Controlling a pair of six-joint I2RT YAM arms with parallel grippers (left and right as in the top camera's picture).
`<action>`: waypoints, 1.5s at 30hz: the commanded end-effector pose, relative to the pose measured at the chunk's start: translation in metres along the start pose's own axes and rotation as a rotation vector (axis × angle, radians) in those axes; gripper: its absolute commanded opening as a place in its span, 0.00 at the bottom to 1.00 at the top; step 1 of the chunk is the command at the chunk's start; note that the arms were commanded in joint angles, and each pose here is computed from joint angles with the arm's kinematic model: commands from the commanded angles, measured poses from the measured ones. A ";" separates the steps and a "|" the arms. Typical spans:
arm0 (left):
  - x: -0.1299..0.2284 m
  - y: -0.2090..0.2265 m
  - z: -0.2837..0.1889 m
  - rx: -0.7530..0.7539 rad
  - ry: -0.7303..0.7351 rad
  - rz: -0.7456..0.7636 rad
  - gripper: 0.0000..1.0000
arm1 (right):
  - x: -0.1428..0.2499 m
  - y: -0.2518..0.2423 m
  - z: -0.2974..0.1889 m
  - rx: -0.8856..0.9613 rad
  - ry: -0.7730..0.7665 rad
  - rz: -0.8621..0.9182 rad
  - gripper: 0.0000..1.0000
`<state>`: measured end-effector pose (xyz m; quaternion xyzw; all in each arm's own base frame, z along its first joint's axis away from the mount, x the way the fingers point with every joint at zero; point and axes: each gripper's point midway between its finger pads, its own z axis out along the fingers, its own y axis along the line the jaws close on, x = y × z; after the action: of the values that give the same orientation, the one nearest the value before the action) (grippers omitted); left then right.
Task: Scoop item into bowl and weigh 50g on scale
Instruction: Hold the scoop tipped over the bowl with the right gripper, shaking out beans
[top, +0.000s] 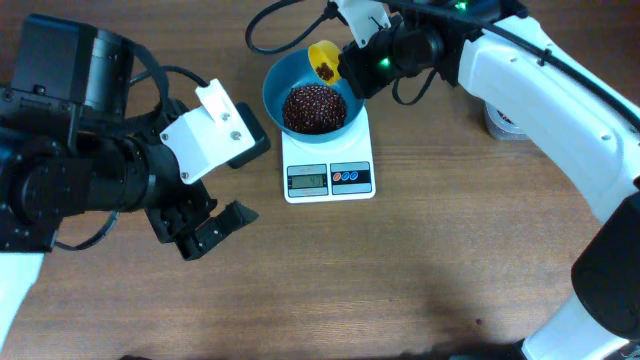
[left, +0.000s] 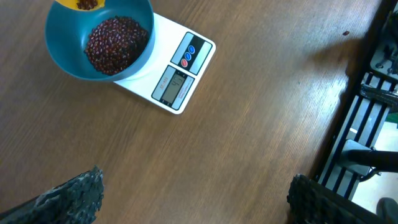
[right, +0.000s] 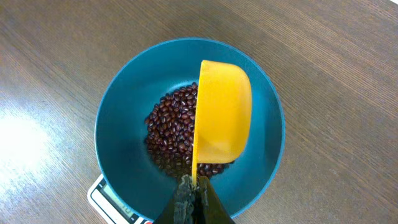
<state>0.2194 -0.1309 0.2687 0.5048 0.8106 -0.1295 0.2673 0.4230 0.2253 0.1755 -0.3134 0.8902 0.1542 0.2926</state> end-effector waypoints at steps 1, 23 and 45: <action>0.000 -0.001 0.000 0.009 -0.007 0.007 0.99 | -0.021 0.004 -0.017 0.011 -0.076 -0.033 0.04; 0.000 -0.001 0.000 0.008 -0.005 0.008 0.99 | -0.020 0.009 -0.017 -0.032 -0.075 0.018 0.04; 0.000 -0.001 0.000 0.007 -0.005 0.008 0.99 | -0.016 0.004 -0.024 -0.004 -0.050 0.038 0.04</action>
<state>0.2194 -0.1309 0.2687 0.5048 0.8106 -0.1295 0.2673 0.4203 0.2222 0.1814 -0.2943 0.8973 0.1596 0.2878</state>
